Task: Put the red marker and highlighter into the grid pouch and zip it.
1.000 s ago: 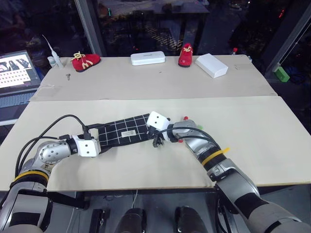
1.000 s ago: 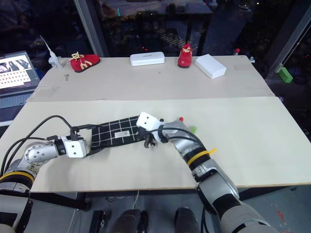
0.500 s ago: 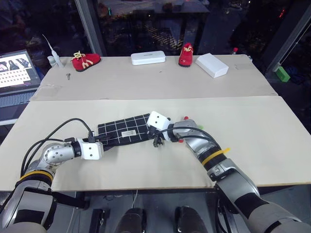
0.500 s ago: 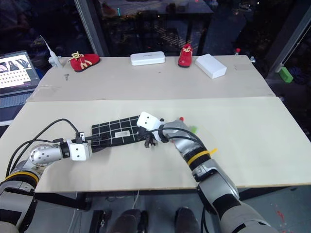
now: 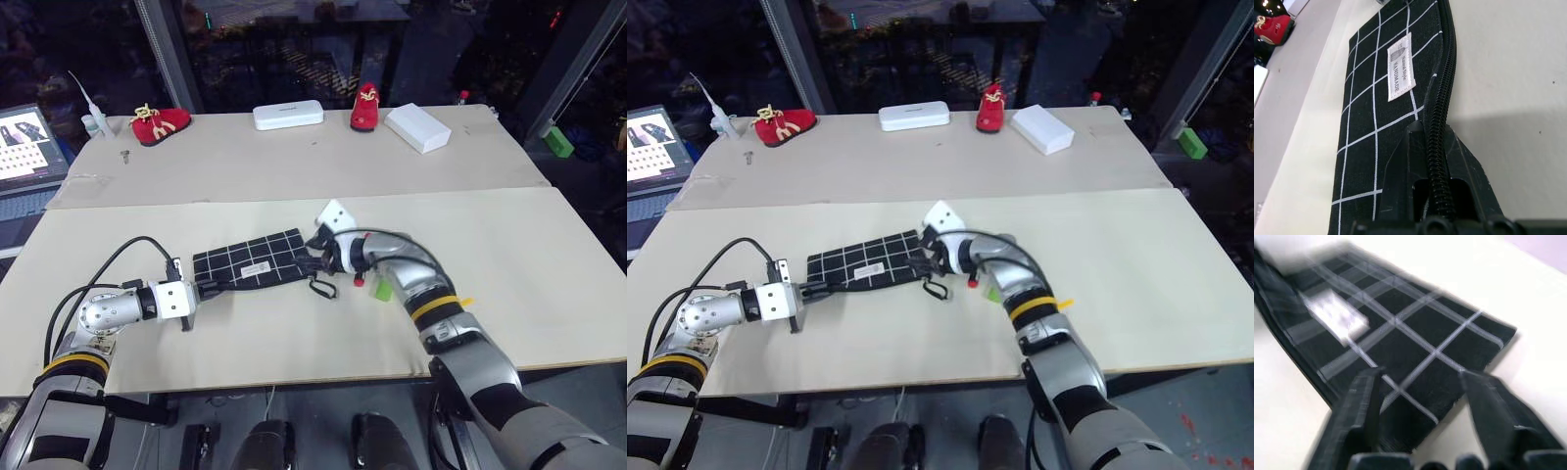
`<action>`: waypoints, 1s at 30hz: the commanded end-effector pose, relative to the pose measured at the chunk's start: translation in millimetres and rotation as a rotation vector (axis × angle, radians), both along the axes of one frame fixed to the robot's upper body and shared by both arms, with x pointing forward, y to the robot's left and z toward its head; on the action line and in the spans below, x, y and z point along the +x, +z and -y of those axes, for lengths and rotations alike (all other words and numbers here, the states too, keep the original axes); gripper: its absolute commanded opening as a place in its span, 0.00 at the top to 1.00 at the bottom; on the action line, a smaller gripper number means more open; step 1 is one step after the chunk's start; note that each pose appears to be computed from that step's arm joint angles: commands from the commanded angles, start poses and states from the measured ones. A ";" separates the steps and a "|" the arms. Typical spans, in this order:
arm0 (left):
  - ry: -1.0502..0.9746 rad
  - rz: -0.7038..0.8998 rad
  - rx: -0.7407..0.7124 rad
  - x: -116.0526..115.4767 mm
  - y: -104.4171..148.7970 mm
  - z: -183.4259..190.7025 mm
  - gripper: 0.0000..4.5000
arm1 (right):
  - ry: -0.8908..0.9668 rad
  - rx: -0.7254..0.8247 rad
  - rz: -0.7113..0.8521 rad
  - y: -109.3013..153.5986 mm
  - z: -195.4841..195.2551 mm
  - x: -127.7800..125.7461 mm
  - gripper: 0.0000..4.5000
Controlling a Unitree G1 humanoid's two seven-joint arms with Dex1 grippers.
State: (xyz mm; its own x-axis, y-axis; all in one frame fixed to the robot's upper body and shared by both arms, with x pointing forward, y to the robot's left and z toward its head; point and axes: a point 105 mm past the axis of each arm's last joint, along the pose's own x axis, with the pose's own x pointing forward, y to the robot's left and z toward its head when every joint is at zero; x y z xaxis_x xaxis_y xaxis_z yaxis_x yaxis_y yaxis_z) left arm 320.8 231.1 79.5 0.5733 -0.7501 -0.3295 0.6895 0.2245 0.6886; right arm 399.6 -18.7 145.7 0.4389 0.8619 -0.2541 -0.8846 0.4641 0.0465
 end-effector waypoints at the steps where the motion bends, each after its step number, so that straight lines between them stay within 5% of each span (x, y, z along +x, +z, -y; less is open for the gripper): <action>1: 0.108 -0.235 -0.209 -2.3 -11.9 3.0 1.00 | 0.081 0.244 0.053 86.2 17.1 -7.3 0.15; 5: 0.158 -0.291 -0.325 -2.8 2.0 12.5 1.00 | 0.030 0.211 0.084 92.3 43.9 -8.1 0.15; 12: 0.259 -0.305 -0.495 5.6 32.2 30.7 1.00 | -0.031 0.062 0.050 44.4 45.1 -9.7 0.15; 30: 0.315 -0.303 -0.521 7.3 54.3 31.3 1.00 | -0.072 -0.028 0.072 21.7 34.1 1.2 0.15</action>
